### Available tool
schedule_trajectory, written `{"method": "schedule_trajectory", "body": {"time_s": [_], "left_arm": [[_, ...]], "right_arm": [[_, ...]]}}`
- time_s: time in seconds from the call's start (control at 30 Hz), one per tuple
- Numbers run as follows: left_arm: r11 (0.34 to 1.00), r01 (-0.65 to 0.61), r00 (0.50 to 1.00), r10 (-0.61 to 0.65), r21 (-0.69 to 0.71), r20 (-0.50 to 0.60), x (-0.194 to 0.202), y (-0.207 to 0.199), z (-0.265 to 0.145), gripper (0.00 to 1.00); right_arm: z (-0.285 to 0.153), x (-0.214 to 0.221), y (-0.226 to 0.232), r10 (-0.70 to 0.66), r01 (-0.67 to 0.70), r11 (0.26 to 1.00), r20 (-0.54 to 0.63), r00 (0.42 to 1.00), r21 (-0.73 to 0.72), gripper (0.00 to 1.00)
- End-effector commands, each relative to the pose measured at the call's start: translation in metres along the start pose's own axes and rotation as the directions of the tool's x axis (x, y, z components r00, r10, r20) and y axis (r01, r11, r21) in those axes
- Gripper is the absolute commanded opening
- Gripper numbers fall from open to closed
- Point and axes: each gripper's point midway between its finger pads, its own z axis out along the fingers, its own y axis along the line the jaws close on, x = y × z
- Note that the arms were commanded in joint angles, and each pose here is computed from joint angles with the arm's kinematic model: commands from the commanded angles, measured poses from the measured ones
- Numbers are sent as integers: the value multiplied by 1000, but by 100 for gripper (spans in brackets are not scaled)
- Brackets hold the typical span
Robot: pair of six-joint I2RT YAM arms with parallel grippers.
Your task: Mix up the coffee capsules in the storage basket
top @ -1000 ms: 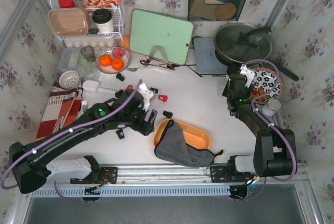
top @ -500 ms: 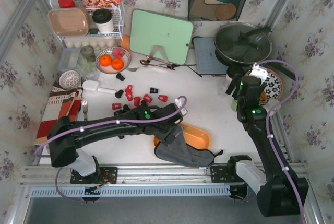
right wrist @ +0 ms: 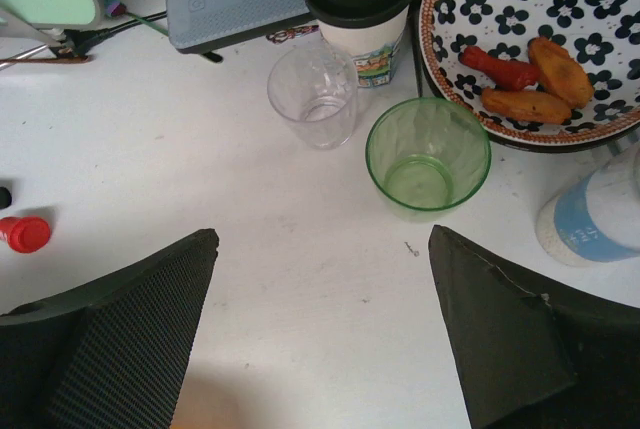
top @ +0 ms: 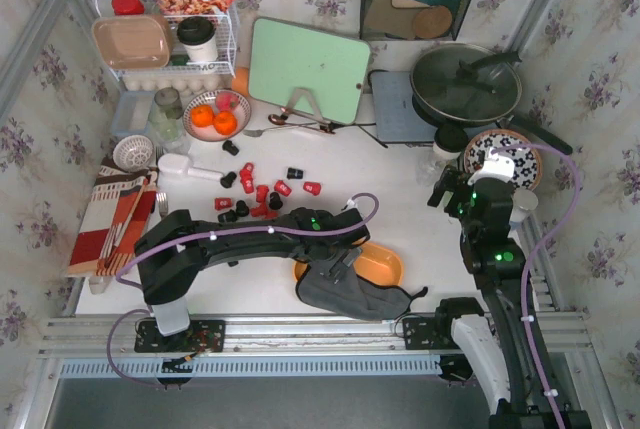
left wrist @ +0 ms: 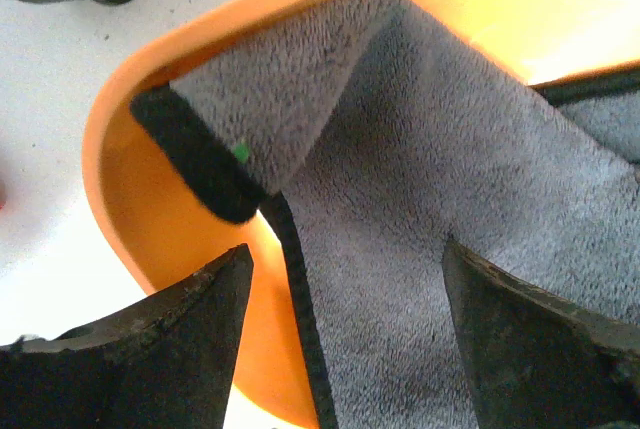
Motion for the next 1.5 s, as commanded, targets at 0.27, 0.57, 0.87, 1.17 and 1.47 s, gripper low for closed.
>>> {"method": "schedule_trajectory", "body": {"time_s": [0.27, 0.57, 0.87, 1.17, 1.47], "left_arm": [[999, 22, 999, -23, -48, -30, -10, -3, 25, 75], [998, 60, 998, -60, 29, 5, -19, -18, 23, 13], [984, 55, 937, -110, 172, 331, -66, -18, -81, 0], [992, 60, 887, -102, 107, 450, -79, 12, -126, 0], [985, 111, 835, -166, 134, 524, -84, 27, -162, 0]], "right_arm": [[-11, 1, 7, -1, 5, 997, 64, 998, -72, 95], [-13, 1, 7, 3, 3, 997, 75, 997, -77, 95], [-16, 0, 13, -18, 29, 993, 88, 996, -116, 95], [-25, 1, 39, -119, 157, 951, 156, 981, -265, 92], [-66, 0, 106, -242, 384, 714, 308, 920, -586, 78]]}}
